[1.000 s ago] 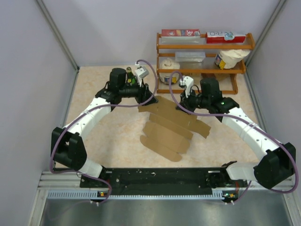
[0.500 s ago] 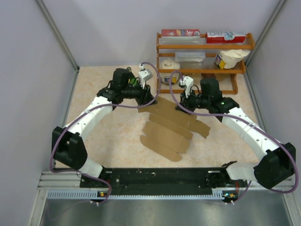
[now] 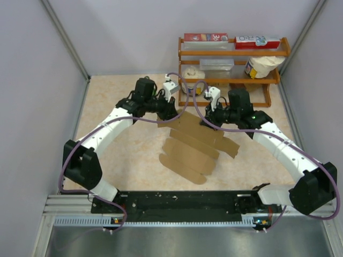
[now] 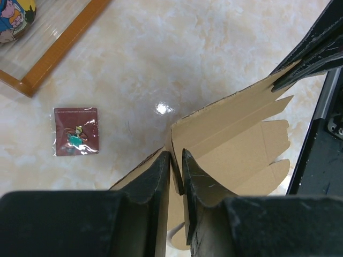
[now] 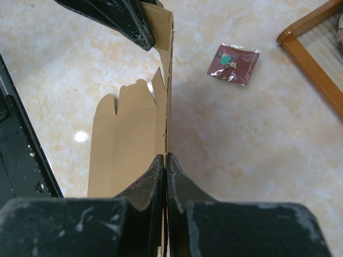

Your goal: Fold the paper box

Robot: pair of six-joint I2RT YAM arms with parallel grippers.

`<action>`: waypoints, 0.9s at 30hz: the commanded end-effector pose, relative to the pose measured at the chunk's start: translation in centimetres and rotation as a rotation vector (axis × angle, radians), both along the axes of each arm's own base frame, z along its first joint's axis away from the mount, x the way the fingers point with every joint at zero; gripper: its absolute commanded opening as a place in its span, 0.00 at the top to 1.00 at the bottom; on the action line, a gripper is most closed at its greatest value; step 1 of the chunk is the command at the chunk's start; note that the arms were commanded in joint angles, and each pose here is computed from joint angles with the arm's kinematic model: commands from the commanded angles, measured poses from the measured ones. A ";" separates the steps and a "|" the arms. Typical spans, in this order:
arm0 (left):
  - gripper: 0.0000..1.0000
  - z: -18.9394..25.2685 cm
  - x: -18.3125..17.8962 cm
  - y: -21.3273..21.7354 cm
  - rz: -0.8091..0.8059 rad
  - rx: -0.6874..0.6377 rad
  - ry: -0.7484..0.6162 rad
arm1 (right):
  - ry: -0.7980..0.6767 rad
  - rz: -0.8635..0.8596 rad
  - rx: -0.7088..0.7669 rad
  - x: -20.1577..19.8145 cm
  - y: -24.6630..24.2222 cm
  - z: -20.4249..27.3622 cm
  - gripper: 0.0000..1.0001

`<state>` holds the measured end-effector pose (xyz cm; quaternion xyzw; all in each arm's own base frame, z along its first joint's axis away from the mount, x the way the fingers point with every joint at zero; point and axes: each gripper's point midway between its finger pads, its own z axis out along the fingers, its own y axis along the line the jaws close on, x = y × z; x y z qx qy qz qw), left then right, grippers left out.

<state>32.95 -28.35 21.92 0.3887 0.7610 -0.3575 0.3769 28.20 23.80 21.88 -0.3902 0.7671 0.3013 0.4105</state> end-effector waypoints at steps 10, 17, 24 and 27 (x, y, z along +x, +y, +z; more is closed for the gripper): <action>0.84 1.1 1.0 -0.7 0.061 0.039 -0.031 | -0.026 0.031 0.031 0.3 1.1 0.9 1.00; 0.72 1.2 0.7 -1.7 0.148 0.051 -0.009 | -0.021 0.013 0.026 0.8 1.1 0.6 1.00; 0.59 1.4 0.7 -2.6 0.229 0.047 0.021 | -0.018 0.009 0.027 0.9 1.1 0.4 1.00; 0.59 1.5 0.7 -3.1 0.232 0.040 0.025 | -0.018 0.009 0.027 0.9 1.1 0.4 1.00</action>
